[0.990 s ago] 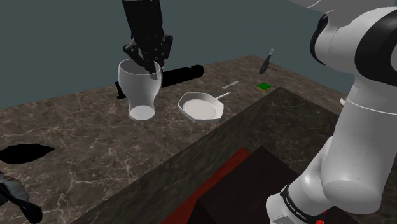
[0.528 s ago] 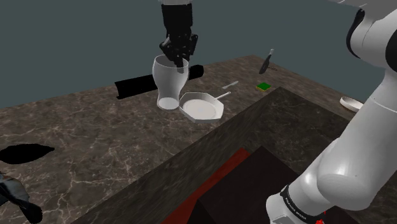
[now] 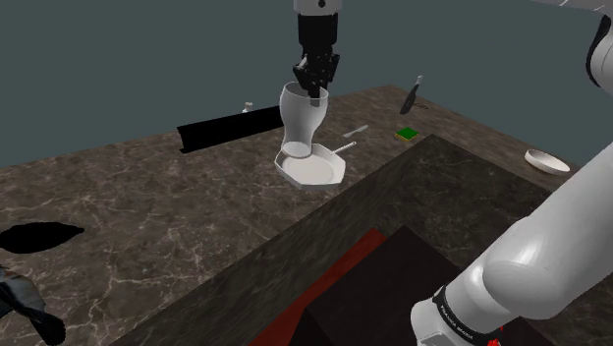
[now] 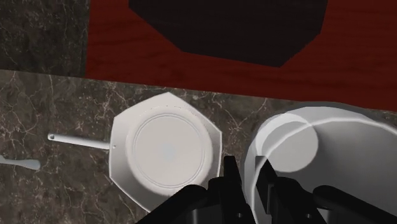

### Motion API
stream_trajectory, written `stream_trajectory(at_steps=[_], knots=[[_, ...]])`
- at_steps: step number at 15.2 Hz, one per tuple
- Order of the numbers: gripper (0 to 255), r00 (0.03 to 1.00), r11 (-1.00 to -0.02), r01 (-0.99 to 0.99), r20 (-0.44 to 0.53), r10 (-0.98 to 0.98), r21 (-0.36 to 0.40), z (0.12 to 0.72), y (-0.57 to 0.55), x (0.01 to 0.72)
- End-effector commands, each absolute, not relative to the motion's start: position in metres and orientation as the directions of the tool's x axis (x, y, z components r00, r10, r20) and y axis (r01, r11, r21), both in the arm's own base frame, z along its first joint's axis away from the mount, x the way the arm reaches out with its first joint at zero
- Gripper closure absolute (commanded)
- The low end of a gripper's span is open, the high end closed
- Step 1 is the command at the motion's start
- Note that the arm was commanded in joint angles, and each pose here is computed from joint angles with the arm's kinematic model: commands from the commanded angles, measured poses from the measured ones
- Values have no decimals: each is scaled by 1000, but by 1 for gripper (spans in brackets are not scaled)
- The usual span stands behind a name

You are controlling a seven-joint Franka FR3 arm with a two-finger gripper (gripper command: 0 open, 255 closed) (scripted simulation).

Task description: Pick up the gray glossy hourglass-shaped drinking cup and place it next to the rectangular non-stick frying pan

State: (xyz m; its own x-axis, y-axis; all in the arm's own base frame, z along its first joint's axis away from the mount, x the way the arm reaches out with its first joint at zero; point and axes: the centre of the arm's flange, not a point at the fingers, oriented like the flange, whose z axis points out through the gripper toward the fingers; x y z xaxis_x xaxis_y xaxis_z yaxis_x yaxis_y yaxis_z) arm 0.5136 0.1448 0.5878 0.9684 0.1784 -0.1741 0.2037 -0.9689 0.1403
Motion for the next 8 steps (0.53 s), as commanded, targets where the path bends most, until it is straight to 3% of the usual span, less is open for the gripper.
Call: stream_trajectory(at_steps=[1, 8], knots=[[255, 968, -969, 206, -174, 180, 140, 590, 119, 516], [255, 968, -969, 206, -174, 180, 140, 591, 27, 521]])
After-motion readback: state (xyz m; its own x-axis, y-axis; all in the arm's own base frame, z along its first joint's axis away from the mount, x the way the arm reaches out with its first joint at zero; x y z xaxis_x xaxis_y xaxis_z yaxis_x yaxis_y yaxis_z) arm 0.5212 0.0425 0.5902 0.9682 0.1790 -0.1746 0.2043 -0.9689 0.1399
